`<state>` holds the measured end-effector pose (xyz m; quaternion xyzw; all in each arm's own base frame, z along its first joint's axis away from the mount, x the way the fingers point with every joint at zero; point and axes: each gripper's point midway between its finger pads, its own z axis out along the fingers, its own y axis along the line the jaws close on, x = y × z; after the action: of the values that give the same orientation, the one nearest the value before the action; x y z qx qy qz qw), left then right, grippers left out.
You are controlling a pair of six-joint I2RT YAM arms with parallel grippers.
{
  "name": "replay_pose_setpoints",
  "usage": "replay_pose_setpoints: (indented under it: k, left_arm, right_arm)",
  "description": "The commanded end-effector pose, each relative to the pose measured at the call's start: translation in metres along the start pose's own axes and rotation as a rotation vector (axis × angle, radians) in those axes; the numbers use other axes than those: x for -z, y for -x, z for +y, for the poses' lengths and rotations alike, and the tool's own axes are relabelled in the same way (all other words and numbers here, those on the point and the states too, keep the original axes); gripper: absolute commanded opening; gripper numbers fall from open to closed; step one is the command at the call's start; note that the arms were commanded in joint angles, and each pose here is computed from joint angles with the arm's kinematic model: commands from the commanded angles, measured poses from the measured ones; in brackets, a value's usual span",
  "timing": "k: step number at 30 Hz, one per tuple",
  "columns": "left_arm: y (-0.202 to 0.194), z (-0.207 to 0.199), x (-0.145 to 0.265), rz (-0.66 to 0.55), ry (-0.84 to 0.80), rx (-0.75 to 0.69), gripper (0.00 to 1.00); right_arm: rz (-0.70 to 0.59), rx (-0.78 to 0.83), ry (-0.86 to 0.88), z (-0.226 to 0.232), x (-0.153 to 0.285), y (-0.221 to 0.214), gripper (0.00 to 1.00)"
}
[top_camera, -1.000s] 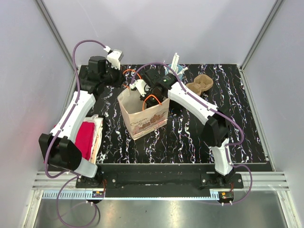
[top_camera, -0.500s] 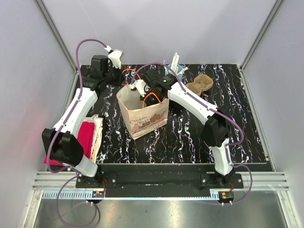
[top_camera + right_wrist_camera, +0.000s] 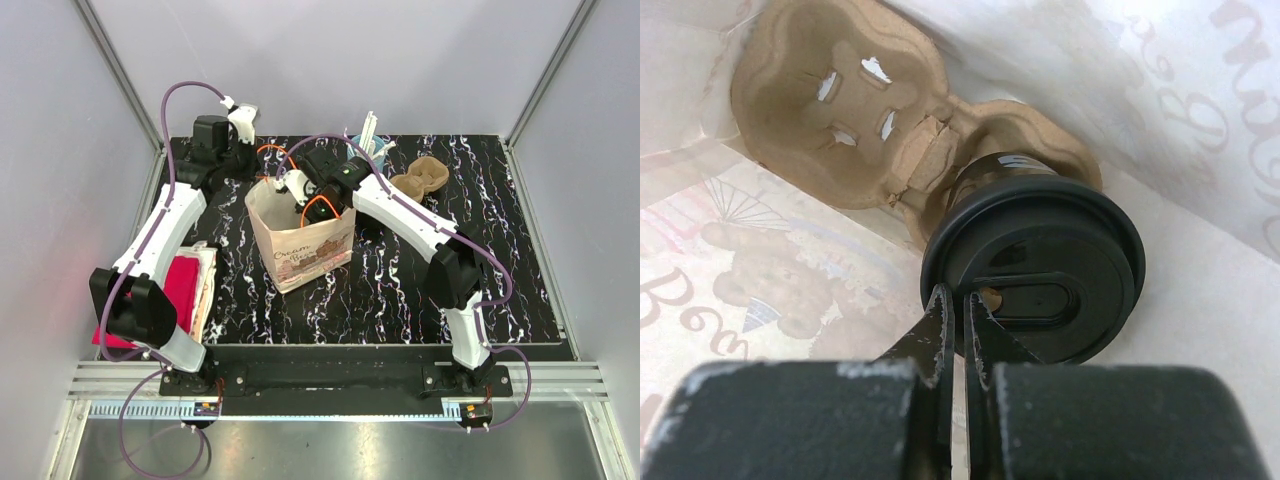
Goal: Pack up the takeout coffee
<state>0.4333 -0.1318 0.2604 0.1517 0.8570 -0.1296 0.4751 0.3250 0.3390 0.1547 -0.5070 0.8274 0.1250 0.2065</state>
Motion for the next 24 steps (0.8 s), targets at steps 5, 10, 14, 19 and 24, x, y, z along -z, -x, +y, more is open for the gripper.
replay_pose_setpoints:
  k: [5,10,14,19,24]
  left_arm:
    - [0.023,-0.004,0.011,-0.067,-0.018,-0.011,0.00]
    - [0.023,-0.007,0.013,-0.072,-0.027,-0.010,0.00]
    - [0.025,-0.009,0.015,-0.080,-0.035,-0.010,0.00]
    - [0.024,-0.009,0.016,-0.078,-0.034,-0.011,0.00]
    - [0.024,-0.009,0.015,-0.078,-0.036,-0.008,0.00]
  right_arm:
    - [-0.071,0.036,-0.045,-0.003,0.021,0.015,0.00]
    - [-0.064,0.041,-0.048,-0.004,0.017,0.013,0.00]
    - [-0.057,0.042,-0.047,-0.005,0.013,0.011,0.00]
    - [-0.052,0.044,-0.046,-0.005,0.010,0.010,0.00]
    - [-0.046,0.044,-0.043,-0.006,0.007,0.008,0.00]
